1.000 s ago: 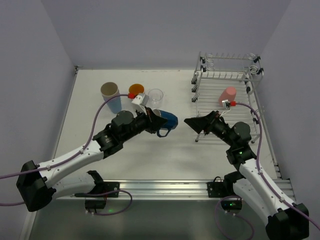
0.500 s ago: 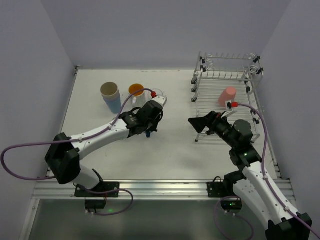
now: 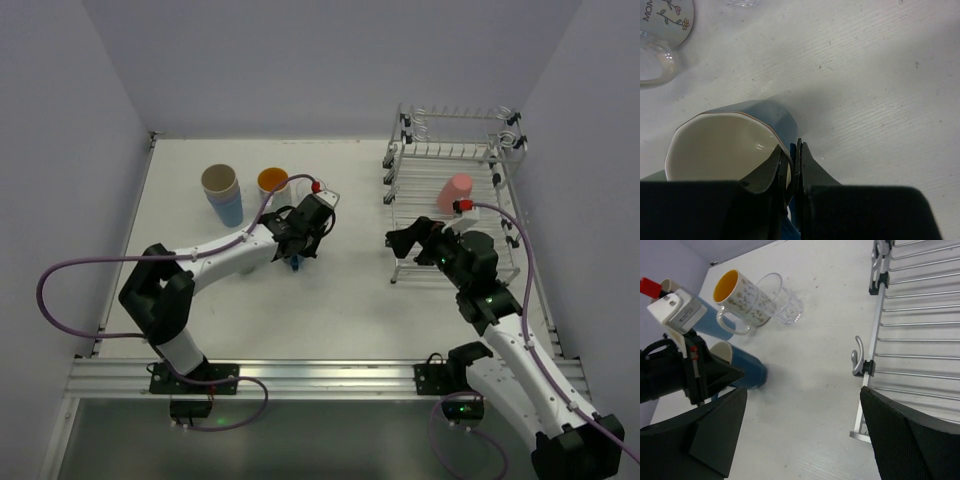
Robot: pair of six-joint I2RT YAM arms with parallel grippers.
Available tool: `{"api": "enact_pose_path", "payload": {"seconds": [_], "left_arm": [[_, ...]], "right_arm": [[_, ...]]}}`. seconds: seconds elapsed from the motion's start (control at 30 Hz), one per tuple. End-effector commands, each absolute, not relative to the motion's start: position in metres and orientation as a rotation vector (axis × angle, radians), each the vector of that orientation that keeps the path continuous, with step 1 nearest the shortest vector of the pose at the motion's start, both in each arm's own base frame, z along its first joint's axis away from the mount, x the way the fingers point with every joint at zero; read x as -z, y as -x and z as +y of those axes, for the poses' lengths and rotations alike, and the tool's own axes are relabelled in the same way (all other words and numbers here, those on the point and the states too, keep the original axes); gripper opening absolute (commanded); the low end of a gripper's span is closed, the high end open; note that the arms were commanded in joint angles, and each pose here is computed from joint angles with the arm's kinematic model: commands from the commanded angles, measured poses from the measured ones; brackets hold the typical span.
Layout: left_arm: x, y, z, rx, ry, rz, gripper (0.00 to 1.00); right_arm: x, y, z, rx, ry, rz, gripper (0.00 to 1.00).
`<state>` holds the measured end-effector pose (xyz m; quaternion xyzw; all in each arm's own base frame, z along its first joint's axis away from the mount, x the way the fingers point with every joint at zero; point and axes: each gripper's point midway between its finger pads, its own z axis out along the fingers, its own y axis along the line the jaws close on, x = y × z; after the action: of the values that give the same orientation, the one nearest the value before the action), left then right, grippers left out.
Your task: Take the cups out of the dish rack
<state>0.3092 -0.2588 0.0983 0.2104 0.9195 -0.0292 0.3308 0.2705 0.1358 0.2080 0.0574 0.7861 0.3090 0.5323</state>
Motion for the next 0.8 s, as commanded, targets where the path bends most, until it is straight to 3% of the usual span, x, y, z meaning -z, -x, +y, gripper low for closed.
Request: {"api": "enact_pose_path", "payload": {"seconds": [0.0, 0.23, 0.5, 0.6, 0.73, 0.77], "left_arm": [[-0.131, -0.332, -0.267, 0.083, -0.537, 2.301, 0.06], [-0.131, -0.33, -0.265, 0.087, -0.528, 2.313, 0.24], [-0.136, -0.328, -0.266, 0.108, -0.535, 2.311, 0.37], [-0.149, -0.327, -0.268, 0.135, -0.527, 2.289, 0.56], [-0.186, -0.322, -0.274, 0.249, -0.502, 2.212, 0.9], [-0.194, -0.32, -0.275, 0.274, -0.499, 2.197, 0.93]], "right_arm": [[-0.223, -0.291, 0.114, -0.572, -0.166, 1.839, 0.96], [-0.225, -0.316, 0.064, -0.351, -0.282, 1.831, 0.93], [-0.214, -0.345, 0.009, -0.223, -0.389, 1.82, 0.9], [-0.216, -0.359, 0.006, -0.204, -0.367, 1.808, 0.89], [-0.225, -0.378, -0.016, -0.127, -0.387, 1.746, 0.89], [-0.227, -0.381, -0.018, -0.116, -0.382, 1.739, 0.89]]}}
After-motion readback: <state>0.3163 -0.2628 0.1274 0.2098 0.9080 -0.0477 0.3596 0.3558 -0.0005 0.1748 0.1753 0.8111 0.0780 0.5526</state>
